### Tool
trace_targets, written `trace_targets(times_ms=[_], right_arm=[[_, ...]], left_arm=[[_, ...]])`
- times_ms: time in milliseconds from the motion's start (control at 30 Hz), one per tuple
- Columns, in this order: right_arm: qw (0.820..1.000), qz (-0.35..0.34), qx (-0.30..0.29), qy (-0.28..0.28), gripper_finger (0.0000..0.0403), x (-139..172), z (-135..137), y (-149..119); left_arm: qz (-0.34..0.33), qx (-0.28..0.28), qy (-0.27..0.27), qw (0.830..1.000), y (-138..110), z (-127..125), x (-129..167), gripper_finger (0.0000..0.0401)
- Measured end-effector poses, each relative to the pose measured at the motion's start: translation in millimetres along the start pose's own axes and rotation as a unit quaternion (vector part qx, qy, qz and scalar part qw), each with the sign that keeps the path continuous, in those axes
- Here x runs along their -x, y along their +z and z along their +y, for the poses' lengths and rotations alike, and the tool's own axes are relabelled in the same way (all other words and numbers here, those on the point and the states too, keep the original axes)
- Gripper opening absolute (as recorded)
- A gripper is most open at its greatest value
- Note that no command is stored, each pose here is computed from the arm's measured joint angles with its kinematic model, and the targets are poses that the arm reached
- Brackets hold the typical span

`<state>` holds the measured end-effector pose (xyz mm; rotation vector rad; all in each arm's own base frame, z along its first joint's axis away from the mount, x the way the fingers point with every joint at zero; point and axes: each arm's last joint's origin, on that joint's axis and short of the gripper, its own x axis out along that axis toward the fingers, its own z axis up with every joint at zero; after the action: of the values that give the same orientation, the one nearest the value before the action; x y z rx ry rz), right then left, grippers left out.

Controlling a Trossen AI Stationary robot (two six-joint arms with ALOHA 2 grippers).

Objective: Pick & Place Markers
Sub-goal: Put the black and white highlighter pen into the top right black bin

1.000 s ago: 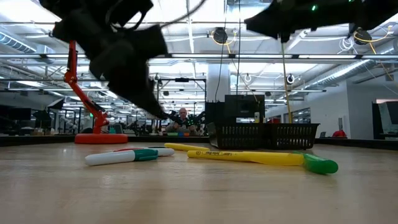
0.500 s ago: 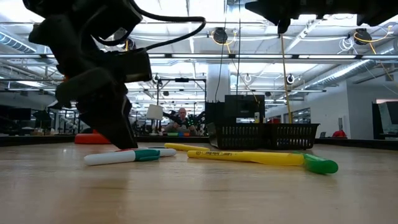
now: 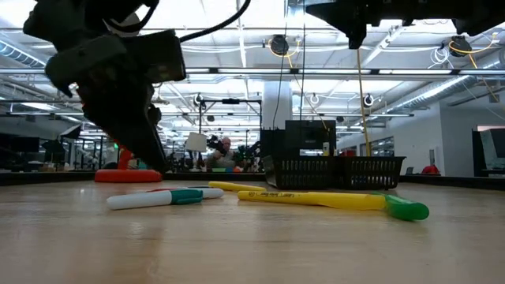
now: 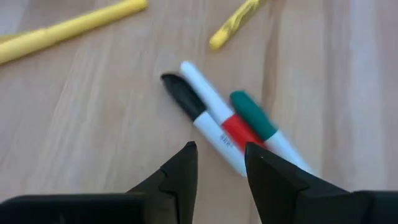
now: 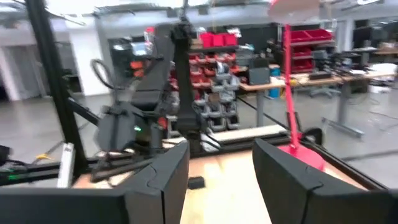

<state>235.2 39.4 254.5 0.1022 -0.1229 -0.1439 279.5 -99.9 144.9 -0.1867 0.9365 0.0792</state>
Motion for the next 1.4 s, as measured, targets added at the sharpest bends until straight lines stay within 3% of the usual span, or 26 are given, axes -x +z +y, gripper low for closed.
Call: trace_targets(times_ms=[333, 633, 1000, 1233, 1400], right_arm=[[1.0, -0.001, -0.002, -0.018, 0.0164, 1, 5, -2], [1.0, -0.002, 0.0, -0.018, 0.0164, 1, 5, -1], [1.0, -0.012, 0.015, -0.018, 0.0164, 1, 5, 1], [1.0, -0.014, 0.021, -0.018, 0.0164, 1, 5, 1], [1.0, -0.013, 0.022, -0.018, 0.0164, 1, 5, 1]], left_arm=[[-0.004, 0.001, 0.026, 1.0, 0, 7, -11, 0.0151], [-0.009, 0.046, 0.016, 0.999, 3, 7, -12, 0.0165], [-0.002, 0.038, 0.027, 0.999, -6, 3, -31, 0.0144], [0.032, 0.006, 0.066, 0.997, -12, 12, -34, 0.0119], [0.048, -0.057, 0.082, 0.994, -15, 15, -34, 0.0097]])
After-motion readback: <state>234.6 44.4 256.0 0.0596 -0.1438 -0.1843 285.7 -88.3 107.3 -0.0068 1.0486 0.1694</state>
